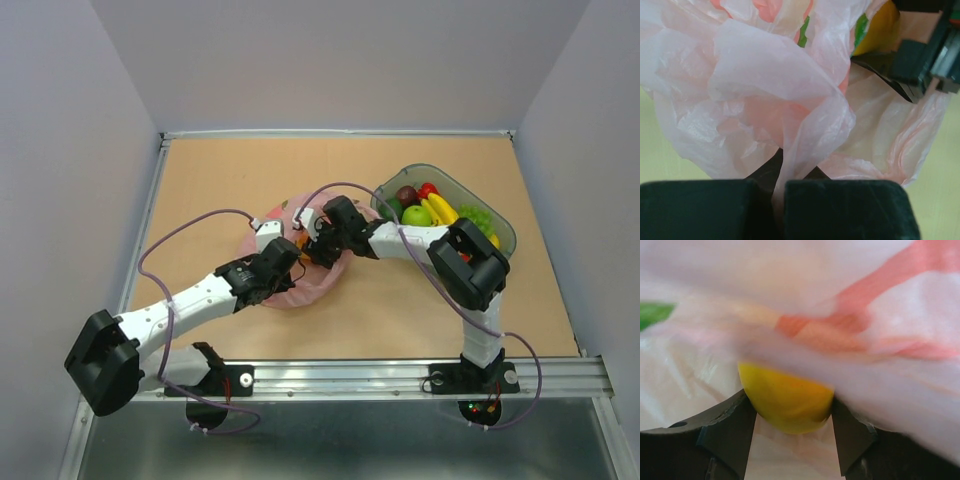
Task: Untie the knot of the plastic bag and take out the fruit
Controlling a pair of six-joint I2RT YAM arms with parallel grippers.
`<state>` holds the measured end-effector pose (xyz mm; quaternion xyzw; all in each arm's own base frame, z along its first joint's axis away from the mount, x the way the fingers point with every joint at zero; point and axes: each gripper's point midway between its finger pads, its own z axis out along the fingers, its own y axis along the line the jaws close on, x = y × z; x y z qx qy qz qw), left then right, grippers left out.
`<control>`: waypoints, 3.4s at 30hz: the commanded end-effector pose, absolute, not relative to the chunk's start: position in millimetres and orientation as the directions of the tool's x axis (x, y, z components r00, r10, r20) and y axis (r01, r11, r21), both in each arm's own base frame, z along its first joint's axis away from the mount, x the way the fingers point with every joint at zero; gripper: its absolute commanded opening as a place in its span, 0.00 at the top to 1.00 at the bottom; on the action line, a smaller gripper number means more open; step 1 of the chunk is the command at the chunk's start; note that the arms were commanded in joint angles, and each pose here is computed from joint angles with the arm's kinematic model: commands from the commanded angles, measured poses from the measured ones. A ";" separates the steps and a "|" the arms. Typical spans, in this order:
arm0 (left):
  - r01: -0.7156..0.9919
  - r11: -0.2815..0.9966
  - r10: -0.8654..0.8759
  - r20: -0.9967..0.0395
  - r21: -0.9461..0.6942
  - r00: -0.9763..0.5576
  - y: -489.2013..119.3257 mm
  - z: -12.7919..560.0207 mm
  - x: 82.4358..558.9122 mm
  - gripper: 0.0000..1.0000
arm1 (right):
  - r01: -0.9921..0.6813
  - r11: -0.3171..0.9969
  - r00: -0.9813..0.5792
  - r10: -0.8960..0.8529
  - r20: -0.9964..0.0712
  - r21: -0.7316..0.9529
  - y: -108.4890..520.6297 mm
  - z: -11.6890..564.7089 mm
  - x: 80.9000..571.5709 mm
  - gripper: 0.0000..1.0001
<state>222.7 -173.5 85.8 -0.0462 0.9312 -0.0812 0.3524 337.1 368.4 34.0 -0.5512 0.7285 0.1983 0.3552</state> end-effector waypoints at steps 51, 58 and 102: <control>-0.181 0.963 -0.266 -0.809 -0.199 -0.524 -68.7 140.1 292.0 1.00 | 0.025 0.997 -0.661 0.067 -0.747 0.067 88.3 142.1 341.9 0.95; -0.176 0.963 -0.267 -0.809 -0.204 -0.525 -68.4 136.7 292.7 1.00 | 0.265 0.956 -0.623 0.270 -0.734 0.127 33.4 139.1 349.5 0.95; -0.119 0.963 -0.268 -0.870 -0.240 -0.414 -59.6 210.5 314.1 0.24 | 0.215 0.925 -0.016 0.325 -0.946 0.314 -15.0 351.3 261.7 0.00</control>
